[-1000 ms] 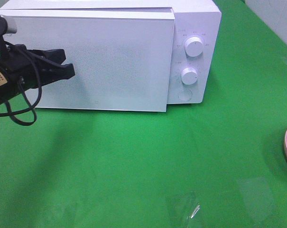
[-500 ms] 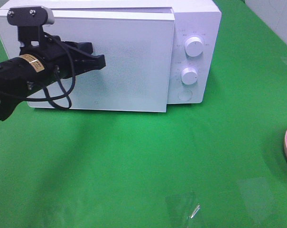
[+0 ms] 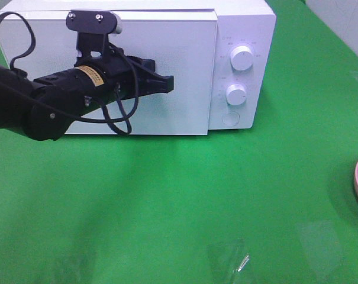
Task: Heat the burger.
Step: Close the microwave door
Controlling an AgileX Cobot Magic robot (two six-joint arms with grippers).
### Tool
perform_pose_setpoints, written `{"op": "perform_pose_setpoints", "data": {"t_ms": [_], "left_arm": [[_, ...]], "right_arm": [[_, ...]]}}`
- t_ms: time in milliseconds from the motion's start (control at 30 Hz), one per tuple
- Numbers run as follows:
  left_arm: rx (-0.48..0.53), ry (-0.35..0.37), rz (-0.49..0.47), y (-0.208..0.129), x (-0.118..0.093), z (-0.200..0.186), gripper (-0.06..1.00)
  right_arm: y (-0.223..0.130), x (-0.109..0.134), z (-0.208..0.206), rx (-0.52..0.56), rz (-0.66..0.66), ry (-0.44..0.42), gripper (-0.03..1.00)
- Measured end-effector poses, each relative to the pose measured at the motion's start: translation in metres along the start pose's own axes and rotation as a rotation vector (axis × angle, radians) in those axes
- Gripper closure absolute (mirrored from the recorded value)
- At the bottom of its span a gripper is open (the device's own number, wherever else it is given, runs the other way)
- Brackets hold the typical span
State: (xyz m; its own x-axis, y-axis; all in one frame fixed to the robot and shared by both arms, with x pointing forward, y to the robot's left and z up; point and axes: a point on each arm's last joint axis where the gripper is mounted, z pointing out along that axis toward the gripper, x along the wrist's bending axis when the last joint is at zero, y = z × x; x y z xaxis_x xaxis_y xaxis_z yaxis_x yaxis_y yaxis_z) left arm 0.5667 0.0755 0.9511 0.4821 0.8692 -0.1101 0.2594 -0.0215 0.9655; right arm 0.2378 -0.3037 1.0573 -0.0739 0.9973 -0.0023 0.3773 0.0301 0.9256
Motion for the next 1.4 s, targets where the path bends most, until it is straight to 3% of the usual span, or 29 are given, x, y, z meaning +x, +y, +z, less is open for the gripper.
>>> {"op": "perform_pose_setpoints", "data": {"t_ms": [733, 1133, 1300, 1400], "left_arm": [[0.084, -0.088, 0.029, 0.003, -0.042, 0.054, 0.94], [0.074, -0.100, 0.007, 0.004, -0.053, 0.056, 0.94], [0.069, -0.119, -0.034, 0.022, -0.067, 0.047, 0.94], [0.140, -0.162, -0.032, 0.033, -0.084, 0.033, 0.90]], "right_arm": [[0.000, 0.000, 0.000, 0.000, 0.002, 0.002, 0.21], [0.000, 0.000, 0.000, 0.000, 0.002, 0.003, 0.21], [0.000, 0.000, 0.000, 0.000, 0.002, 0.003, 0.21], [0.000, 0.000, 0.000, 0.000, 0.002, 0.003, 0.21]]}}
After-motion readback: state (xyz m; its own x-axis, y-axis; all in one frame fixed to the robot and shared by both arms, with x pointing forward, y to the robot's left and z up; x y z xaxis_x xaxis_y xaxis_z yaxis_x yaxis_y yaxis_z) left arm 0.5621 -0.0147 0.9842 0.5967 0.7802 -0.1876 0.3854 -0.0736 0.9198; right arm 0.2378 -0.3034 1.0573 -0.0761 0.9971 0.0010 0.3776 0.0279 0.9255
